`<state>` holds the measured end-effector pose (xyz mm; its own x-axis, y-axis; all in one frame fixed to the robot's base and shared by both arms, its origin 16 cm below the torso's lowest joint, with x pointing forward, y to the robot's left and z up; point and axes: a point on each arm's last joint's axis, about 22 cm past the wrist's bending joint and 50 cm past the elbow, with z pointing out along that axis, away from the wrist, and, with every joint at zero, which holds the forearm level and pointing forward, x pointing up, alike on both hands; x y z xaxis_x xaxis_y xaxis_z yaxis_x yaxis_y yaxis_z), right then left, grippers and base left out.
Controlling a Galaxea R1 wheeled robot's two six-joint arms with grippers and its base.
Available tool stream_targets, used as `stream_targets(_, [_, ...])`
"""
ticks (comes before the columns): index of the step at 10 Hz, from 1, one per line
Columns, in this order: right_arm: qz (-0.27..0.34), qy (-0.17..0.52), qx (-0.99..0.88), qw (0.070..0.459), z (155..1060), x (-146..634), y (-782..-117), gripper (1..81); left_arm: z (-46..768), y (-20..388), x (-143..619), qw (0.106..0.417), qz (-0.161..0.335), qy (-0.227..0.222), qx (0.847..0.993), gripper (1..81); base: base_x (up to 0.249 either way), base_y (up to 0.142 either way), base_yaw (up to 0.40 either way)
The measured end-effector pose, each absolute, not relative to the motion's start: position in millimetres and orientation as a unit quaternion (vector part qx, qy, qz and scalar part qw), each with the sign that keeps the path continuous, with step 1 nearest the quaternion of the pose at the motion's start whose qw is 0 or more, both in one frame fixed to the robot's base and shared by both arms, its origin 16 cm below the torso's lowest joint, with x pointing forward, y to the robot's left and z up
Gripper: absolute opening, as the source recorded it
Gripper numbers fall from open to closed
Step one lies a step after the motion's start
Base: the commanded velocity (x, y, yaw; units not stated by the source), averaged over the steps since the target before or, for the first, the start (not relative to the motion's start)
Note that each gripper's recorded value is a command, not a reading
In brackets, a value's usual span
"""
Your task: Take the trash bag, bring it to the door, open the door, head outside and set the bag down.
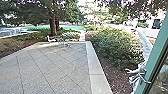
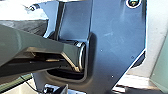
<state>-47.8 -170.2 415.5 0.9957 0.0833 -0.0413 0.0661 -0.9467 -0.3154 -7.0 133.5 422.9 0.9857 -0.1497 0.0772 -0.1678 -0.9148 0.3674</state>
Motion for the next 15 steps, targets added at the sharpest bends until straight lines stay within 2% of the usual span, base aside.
stream_targets(2, [0.021, -0.039, -0.986, 0.161, 416, -37, -166, 81.1, 422, 142, 5, 0.184, 0.03, -0.082, 0.979, 1.0, 0.105, 0.067, 0.0])
stream_targets(15, [0.023, -0.04, -0.986, 0.161, 416, -45, -167, 81.1, 423, 135, -5, 0.189, 0.027, -0.082, 0.978, 1.0, 0.094, 0.0, 0.0])
